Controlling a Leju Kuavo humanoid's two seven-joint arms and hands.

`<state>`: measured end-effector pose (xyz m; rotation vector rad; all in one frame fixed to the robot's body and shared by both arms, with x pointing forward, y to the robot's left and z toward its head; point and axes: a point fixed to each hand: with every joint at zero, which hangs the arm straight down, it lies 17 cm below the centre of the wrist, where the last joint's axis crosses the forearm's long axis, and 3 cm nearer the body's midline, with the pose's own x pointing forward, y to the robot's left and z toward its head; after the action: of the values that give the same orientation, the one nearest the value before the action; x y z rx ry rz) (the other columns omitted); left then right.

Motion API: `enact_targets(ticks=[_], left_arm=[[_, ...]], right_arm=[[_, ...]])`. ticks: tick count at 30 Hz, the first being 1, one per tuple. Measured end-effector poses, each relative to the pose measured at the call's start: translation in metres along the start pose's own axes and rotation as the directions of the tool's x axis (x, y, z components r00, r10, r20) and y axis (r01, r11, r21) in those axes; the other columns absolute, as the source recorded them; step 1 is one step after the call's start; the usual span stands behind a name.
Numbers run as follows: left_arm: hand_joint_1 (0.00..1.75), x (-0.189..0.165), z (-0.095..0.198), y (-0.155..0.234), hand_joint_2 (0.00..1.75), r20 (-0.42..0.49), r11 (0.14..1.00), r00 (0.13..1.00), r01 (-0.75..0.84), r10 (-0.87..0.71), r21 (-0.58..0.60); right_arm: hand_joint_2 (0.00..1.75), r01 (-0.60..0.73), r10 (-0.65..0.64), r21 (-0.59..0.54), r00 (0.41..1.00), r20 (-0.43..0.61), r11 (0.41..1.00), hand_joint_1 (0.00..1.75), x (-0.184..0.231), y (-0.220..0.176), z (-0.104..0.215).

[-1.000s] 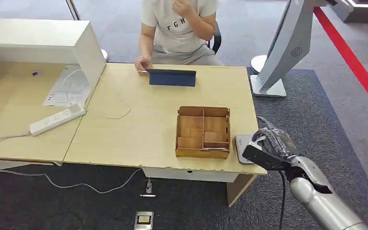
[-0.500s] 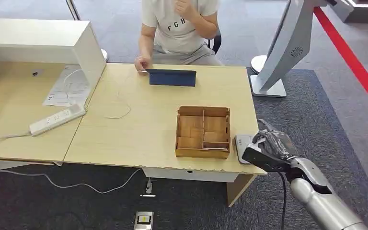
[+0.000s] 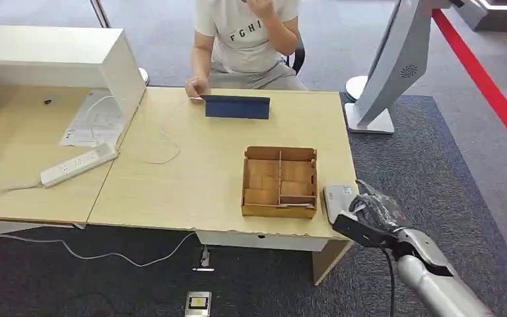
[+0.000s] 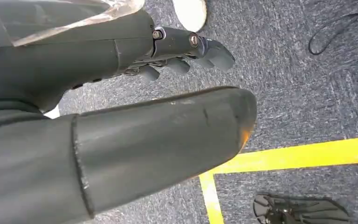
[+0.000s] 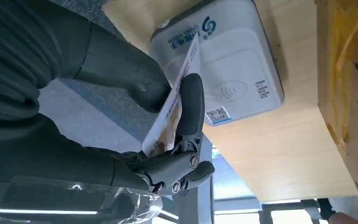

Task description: Pass the card to the sensor for recognition and then transmit it.

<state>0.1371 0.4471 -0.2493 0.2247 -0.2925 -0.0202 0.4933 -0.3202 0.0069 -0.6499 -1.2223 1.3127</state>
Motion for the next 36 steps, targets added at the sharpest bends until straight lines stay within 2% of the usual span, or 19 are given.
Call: enact_targets(ticks=[9, 12, 18, 23, 36], left_arm=[[0.0, 0.0, 0.0, 0.0, 0.0, 0.001, 1.0, 1.0, 0.0, 0.0, 0.0], [0.0, -0.002, 0.0, 0.0, 0.0, -0.009, 1.0, 1.0, -0.007, 0.007, 0.0], [0.0, -0.001, 0.0, -0.001, 0.0, -0.004, 1.0, 1.0, -0.01, 0.01, -0.003], [0.0, 0.002, 0.001, -0.003, 0.0, 0.012, 1.0, 1.0, -0.001, 0.001, -0.016], [0.0, -0.001, 0.002, -0.004, 0.0, 0.005, 0.998, 0.999, 0.039, -0.039, -0.04]], right_arm=[[1.75, 0.003, -0.003, 0.009, 1.0, -0.011, 1.0, 1.75, -0.004, 0.006, 0.001], [1.75, 0.048, -0.044, 0.048, 0.997, -0.062, 0.998, 1.75, -0.024, 0.032, 0.017], [1.75, 0.057, -0.053, 0.048, 0.996, -0.07, 0.997, 1.75, -0.028, 0.029, 0.017], [1.75, 0.06, -0.059, 0.02, 0.996, -0.063, 0.998, 1.75, -0.027, 0.002, 0.01], [1.75, 0.025, -0.016, -0.158, 0.998, 0.057, 0.987, 1.75, 0.013, -0.127, -0.019]])
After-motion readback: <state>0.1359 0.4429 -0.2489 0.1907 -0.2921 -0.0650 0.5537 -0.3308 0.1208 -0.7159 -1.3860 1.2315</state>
